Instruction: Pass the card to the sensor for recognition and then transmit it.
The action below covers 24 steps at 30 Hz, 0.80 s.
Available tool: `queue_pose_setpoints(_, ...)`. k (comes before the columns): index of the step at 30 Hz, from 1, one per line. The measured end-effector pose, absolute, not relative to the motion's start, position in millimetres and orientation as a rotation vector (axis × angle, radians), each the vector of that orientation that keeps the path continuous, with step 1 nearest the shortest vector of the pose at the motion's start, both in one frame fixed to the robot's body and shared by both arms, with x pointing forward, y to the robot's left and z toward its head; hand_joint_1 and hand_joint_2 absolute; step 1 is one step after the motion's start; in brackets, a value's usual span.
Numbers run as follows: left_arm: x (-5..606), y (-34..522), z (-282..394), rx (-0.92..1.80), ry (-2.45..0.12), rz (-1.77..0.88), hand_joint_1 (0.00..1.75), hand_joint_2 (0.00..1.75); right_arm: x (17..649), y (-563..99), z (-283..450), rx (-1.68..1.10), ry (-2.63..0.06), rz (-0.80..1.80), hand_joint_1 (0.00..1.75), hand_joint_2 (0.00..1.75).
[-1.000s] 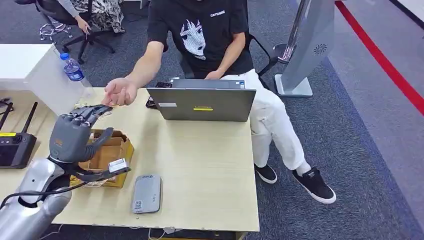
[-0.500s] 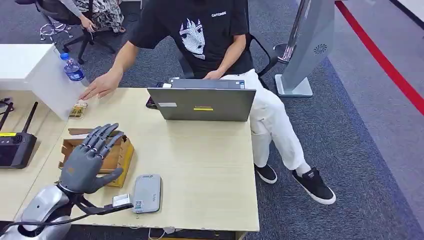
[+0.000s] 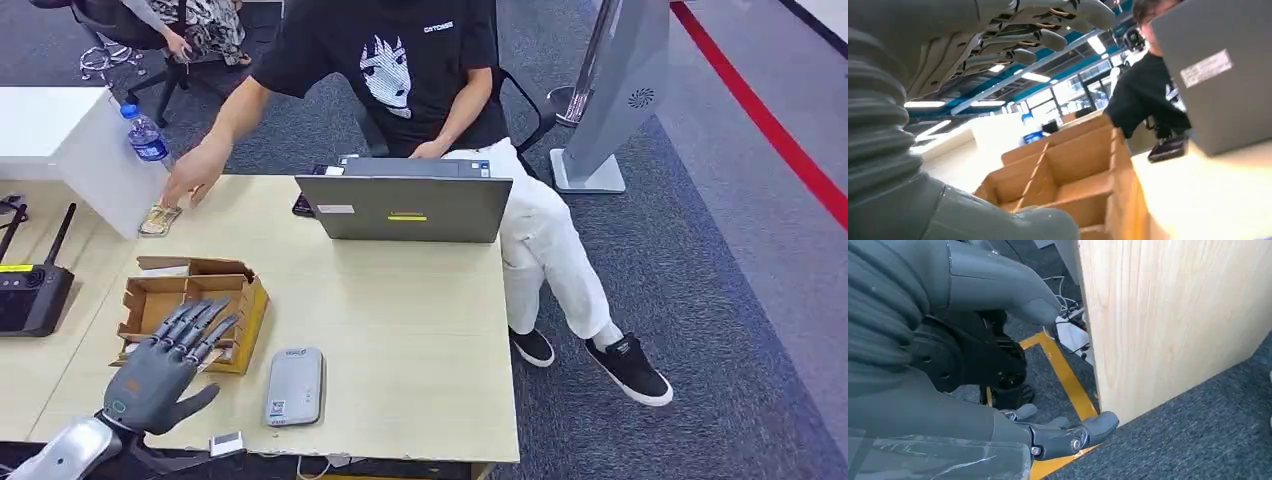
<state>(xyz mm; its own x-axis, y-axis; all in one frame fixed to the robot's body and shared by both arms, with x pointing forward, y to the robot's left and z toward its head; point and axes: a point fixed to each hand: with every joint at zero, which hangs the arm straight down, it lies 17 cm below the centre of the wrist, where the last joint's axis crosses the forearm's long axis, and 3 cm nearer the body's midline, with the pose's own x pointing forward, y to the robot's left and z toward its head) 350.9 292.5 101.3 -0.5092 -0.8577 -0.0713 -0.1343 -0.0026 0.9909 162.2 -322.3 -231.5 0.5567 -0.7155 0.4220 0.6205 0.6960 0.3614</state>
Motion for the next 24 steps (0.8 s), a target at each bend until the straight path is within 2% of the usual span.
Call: queue_pose_setpoints(24, 362.8, 347.0, 71.0, 1.12, -1.498, -1.558, 0.0, 1.75, 161.1, -327.8, -231.5, 0.164, -0.575, -0.797, 0.0, 1.75)
